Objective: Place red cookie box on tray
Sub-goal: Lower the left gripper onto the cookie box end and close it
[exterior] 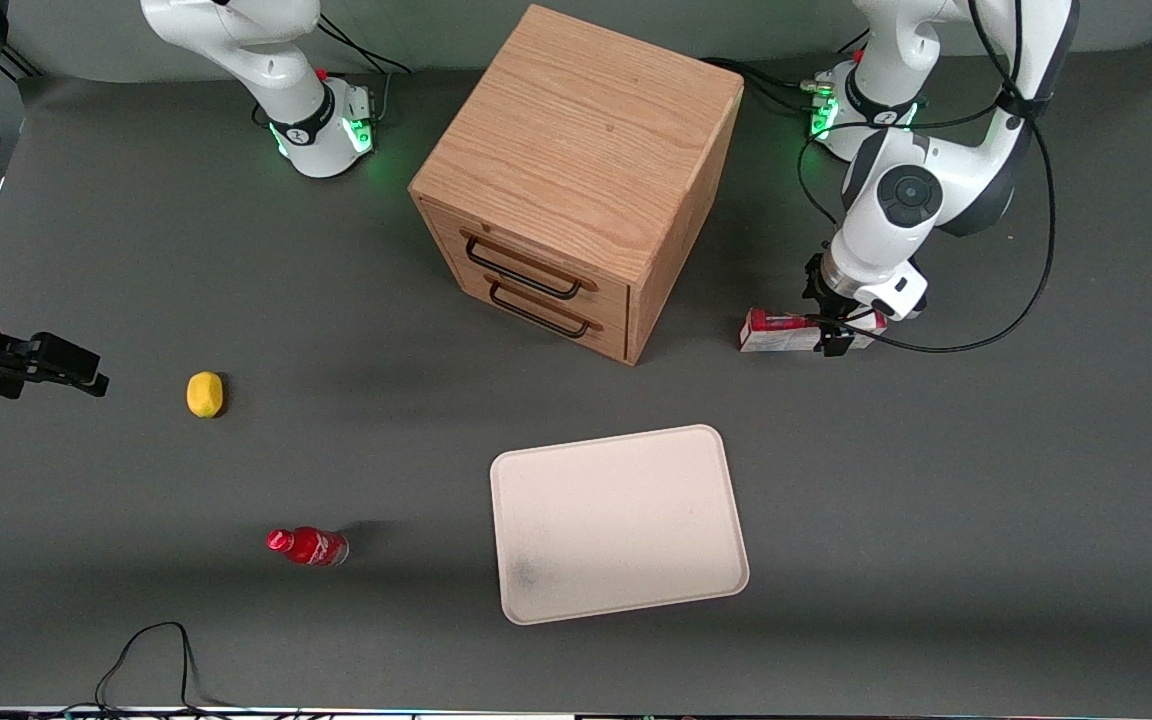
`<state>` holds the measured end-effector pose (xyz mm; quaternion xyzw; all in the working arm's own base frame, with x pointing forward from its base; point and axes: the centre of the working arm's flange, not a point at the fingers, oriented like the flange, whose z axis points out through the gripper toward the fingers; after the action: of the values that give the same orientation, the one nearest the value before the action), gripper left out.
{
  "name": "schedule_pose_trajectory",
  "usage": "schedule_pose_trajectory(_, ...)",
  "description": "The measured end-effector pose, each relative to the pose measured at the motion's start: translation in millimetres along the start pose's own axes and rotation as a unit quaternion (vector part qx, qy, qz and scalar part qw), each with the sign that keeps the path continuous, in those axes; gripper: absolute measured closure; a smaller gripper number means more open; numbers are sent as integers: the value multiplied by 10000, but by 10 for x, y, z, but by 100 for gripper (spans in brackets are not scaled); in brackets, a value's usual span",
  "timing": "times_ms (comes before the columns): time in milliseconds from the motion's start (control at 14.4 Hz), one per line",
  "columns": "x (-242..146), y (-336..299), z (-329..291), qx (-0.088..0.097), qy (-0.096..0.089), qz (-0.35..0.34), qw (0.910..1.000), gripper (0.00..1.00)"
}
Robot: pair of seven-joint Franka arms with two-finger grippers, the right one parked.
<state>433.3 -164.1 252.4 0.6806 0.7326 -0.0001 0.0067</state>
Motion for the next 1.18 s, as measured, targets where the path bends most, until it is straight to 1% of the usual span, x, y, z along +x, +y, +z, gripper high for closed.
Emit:
schedule_pose_trajectory(208,1,-15,59,39,50,-15,10000,0)
schedule_pose_trajectory(346,1,-18,71,47,62,-17,10000,4)
schedule_pose_trajectory(693,0,-18,71,42,71,-5,10000,59)
schedule_pose_trajectory(970,0,-17,70,38,75,1,10000,97)
schedule_pose_trajectory(1177,-21,38,7,4,70,3,10000,97)
